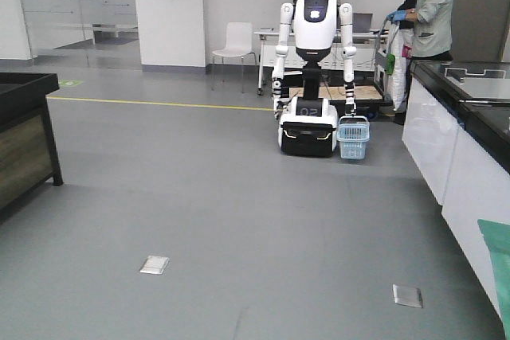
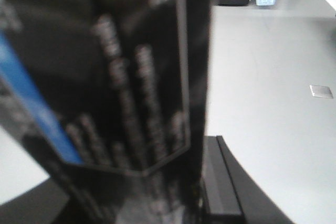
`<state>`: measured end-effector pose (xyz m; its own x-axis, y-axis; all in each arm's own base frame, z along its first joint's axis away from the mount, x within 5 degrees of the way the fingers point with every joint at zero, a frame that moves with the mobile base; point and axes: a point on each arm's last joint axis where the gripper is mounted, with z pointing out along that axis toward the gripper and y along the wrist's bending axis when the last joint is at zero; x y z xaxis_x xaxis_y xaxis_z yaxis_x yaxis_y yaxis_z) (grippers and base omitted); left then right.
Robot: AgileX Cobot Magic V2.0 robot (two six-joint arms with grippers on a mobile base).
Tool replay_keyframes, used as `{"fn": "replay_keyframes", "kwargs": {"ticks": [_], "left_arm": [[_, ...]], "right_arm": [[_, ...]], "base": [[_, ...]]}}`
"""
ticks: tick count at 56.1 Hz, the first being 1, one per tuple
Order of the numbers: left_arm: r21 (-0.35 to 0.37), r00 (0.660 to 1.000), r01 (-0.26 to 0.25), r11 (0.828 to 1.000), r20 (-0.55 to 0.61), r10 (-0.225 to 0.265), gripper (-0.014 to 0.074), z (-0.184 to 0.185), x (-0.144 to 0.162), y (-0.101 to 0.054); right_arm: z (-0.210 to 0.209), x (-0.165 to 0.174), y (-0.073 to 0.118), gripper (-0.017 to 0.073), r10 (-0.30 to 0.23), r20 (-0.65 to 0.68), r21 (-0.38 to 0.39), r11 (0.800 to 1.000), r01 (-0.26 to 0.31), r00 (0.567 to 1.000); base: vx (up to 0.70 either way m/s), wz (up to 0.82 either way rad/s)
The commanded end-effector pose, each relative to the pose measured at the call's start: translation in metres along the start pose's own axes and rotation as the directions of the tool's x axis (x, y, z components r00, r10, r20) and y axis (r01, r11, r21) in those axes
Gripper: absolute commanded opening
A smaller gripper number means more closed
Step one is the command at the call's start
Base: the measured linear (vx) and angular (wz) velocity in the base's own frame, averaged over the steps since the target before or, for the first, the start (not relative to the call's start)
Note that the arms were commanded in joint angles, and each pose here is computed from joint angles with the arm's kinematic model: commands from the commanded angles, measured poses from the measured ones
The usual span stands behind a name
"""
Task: Pick snacks and fruit into basket
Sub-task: 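Drive toward the other robot holding the light-blue basket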
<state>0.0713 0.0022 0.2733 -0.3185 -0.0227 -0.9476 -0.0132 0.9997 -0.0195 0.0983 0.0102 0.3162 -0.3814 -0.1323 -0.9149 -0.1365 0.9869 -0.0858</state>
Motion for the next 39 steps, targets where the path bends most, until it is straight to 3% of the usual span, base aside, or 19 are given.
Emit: {"fn": "replay_keyframes", "kwargs": {"ticks": [1, 39], "left_arm": [[0.021, 0.993, -0.006, 1.0, 0.121, 0.004, 0.0199, -0.0048, -0.0189, -0.002], [0.021, 0.993, -0.006, 1.0, 0.121, 0.004, 0.0199, -0.0048, -0.0189, -0.002]], "right_arm": [[-0.0044, -0.0168, -0.0014, -0.0008, -0.015, 0.117, 0.011, 1.0, 0.014, 0.993], [-0.0044, -0.0168, -0.0014, -0.0008, -0.015, 0.117, 0.011, 1.0, 0.014, 0.993]], "base": [[0.47, -0.28], [0.48, -0.2]]}}
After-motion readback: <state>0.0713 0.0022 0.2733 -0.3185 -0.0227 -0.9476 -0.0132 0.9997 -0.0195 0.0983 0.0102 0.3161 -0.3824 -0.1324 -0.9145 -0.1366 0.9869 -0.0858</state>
